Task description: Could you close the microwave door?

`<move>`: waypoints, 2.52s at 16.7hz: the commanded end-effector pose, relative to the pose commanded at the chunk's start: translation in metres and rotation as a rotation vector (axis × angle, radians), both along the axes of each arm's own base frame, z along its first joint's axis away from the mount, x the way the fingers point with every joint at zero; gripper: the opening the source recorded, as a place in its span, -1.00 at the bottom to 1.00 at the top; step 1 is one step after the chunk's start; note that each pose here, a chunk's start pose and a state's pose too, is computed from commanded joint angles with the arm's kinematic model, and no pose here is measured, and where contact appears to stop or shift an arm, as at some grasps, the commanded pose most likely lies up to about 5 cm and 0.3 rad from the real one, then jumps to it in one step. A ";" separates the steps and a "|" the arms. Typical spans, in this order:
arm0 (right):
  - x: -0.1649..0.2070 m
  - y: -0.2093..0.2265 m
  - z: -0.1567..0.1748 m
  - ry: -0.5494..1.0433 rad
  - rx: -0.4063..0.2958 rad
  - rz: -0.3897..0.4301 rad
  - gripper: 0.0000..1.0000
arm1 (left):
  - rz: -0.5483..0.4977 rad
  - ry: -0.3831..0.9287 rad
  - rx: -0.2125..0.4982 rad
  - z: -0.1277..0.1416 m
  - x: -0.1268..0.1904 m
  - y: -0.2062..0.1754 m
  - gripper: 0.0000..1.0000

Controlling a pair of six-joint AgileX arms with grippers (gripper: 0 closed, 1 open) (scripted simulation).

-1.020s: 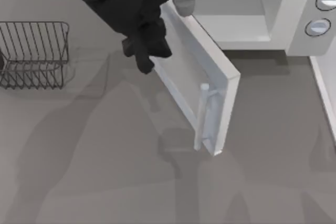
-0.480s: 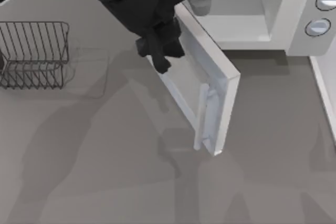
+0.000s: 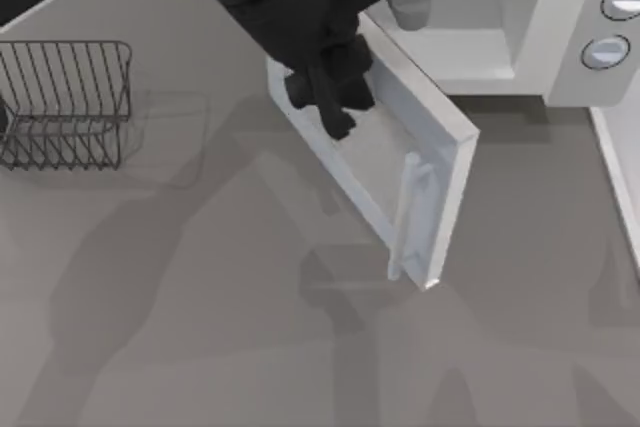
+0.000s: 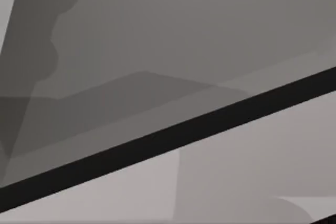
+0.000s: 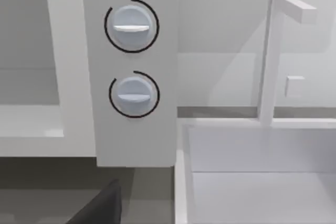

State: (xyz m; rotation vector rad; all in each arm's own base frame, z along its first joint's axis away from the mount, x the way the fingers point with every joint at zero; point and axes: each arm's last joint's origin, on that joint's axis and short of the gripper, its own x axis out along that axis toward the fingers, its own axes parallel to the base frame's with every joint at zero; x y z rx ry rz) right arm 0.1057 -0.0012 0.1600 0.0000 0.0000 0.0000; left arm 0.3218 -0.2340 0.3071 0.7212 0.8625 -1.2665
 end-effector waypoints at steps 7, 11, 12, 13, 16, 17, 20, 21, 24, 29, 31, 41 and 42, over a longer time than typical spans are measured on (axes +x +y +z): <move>0.000 0.000 0.000 0.000 0.000 0.000 1.00 | 0.002 0.009 0.005 -0.002 0.000 -0.010 -1.00; 0.000 0.000 0.000 0.000 0.000 0.000 1.00 | 0.004 -0.001 -0.001 0.001 0.000 -0.018 -1.00; 0.000 0.000 0.000 0.000 0.000 0.000 1.00 | 0.004 -0.001 -0.001 0.001 0.000 -0.018 -1.00; 0.000 0.000 0.000 0.000 0.000 0.000 1.00 | 0.008 0.000 -0.002 0.001 0.000 -0.016 -1.00; 0.000 0.000 0.000 0.000 0.000 0.000 1.00 | 0.001 0.029 0.012 -0.005 -0.002 -0.020 -1.00; 0.000 0.000 0.000 0.000 0.000 0.000 1.00 | -0.004 0.048 0.022 -0.009 -0.004 -0.023 -1.00; 0.000 0.000 0.000 0.000 0.000 0.000 1.00 | -0.011 0.098 0.060 -0.023 -0.006 -0.032 -1.00; 0.000 0.000 0.000 0.000 0.000 0.000 1.00 | -0.009 0.104 0.069 -0.025 -0.006 -0.033 -1.00; 0.000 0.000 0.000 0.000 0.000 0.000 1.00 | -0.002 0.072 0.050 -0.018 -0.004 -0.036 -1.00; 0.000 0.000 0.000 0.000 0.000 0.000 1.00 | 0.008 0.000 -0.002 0.001 0.000 -0.036 -1.00; 0.000 0.000 0.000 0.000 0.000 0.000 1.00 | 0.008 0.005 0.001 -0.001 0.000 -0.036 -1.00; 0.000 0.000 0.000 0.000 0.000 0.000 1.00 | -0.003 0.069 0.043 -0.015 -0.005 -0.056 -1.00; 0.000 0.000 0.000 0.000 0.000 0.000 1.00 | 0.000 0.047 0.028 -0.010 -0.004 -0.056 -1.00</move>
